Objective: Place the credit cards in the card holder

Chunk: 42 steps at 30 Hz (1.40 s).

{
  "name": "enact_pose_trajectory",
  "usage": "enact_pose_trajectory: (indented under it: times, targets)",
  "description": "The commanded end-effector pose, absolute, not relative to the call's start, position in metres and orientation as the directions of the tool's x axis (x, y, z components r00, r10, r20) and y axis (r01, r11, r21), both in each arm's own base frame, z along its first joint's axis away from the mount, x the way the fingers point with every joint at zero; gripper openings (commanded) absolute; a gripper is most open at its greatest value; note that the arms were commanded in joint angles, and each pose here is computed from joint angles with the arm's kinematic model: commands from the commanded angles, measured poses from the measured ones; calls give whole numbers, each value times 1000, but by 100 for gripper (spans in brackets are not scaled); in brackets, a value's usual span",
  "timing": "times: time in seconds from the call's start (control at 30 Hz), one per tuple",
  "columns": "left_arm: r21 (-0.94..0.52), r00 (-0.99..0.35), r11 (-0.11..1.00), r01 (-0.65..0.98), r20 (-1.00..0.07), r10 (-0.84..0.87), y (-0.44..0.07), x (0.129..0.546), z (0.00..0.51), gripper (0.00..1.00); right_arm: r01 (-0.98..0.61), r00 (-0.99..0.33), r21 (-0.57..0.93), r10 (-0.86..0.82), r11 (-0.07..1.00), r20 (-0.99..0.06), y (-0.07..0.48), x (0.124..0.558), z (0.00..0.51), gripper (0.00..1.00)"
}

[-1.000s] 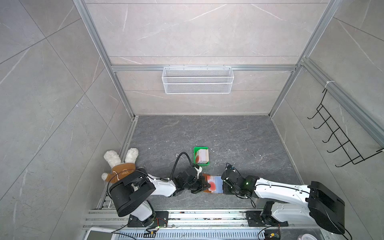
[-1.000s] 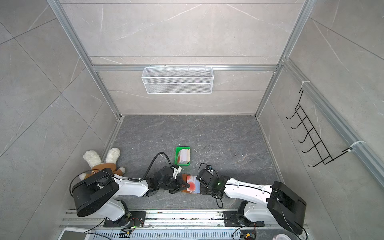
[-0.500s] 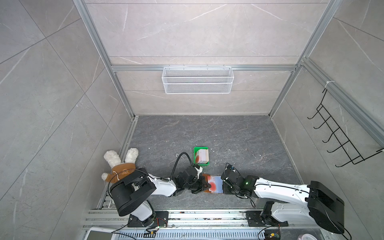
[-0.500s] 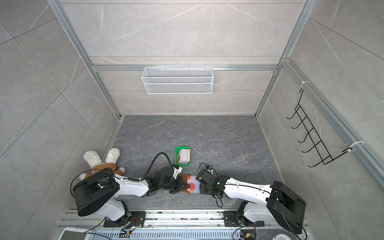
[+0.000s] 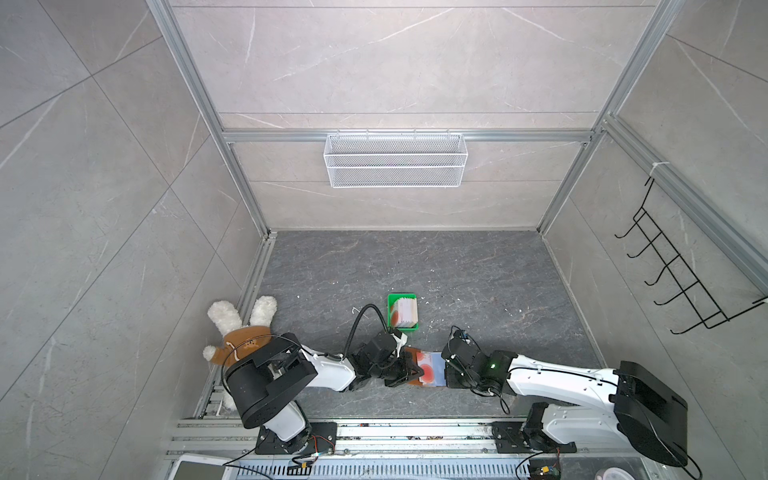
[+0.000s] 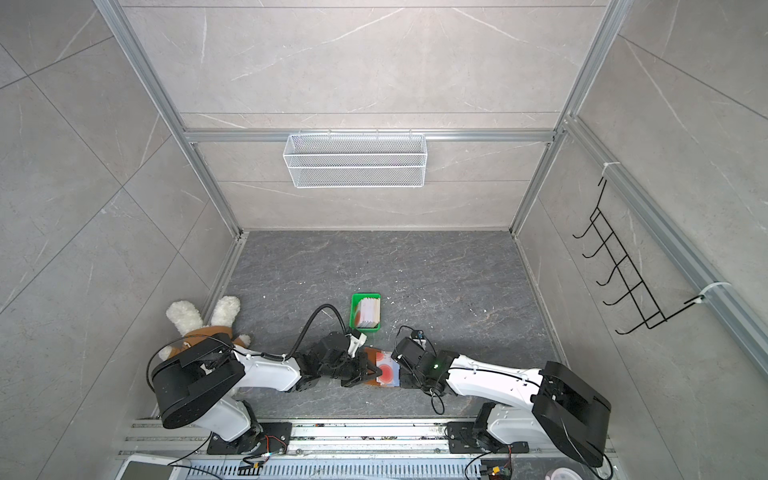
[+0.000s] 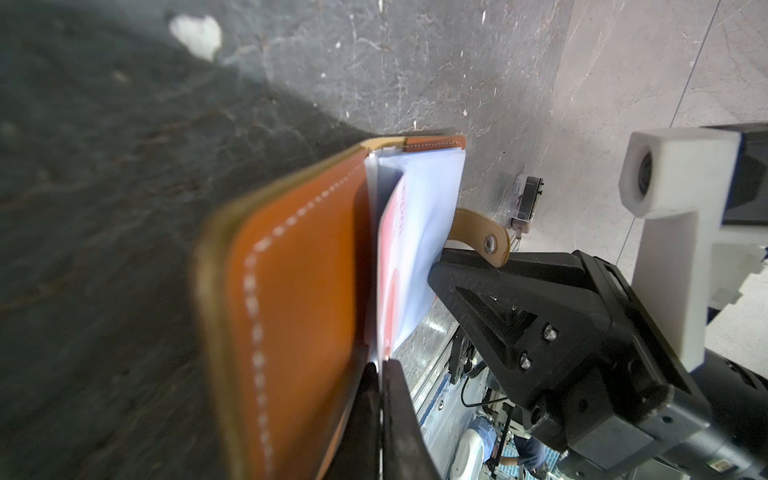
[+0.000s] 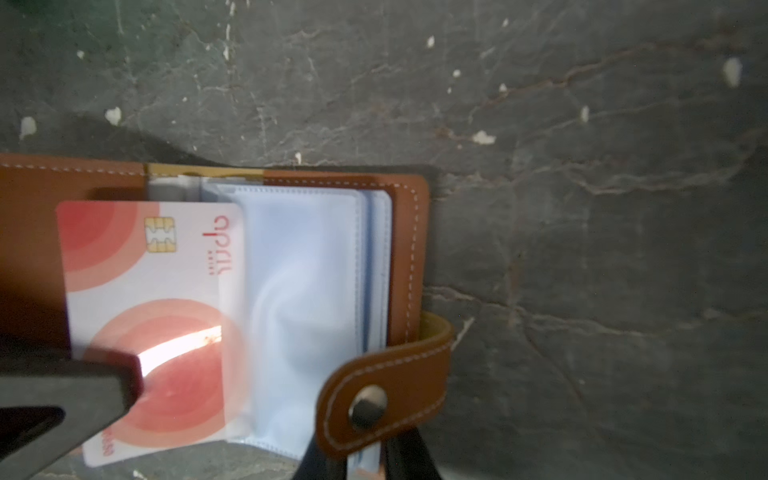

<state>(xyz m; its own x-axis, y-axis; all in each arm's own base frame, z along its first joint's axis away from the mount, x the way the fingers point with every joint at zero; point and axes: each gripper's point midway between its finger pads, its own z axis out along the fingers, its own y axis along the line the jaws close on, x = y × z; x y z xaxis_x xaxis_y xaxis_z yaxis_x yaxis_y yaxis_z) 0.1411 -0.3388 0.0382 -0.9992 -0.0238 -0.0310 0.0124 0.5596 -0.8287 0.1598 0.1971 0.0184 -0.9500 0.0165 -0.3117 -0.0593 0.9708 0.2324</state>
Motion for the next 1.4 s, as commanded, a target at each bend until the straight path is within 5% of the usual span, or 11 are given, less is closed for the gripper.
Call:
enact_pose_trajectory:
  times: [0.0, 0.67, 0.97, 1.37]
  targets:
    - [-810, -1000, 586, 16, -29, -12, -338, 142, 32, 0, -51, -956, 154, -3, 987, -294, 183, 156, 6, 18]
    - [-703, -999, 711, -21, -10, -39, -320, 143, 20, 28, -40, -961, 101, -10, 994, -278, 176, 152, -4, 18]
    - [-619, -998, 786, -18, -36, -51, -303, 146, 16, 30, -38, -960, 98, -9, 994, -279, 176, 152, -5, 18]
    - [-659, -999, 752, 6, -36, -24, -326, 154, 21, 29, -42, -960, 98, -13, 994, -281, 177, 151, -5, 18]
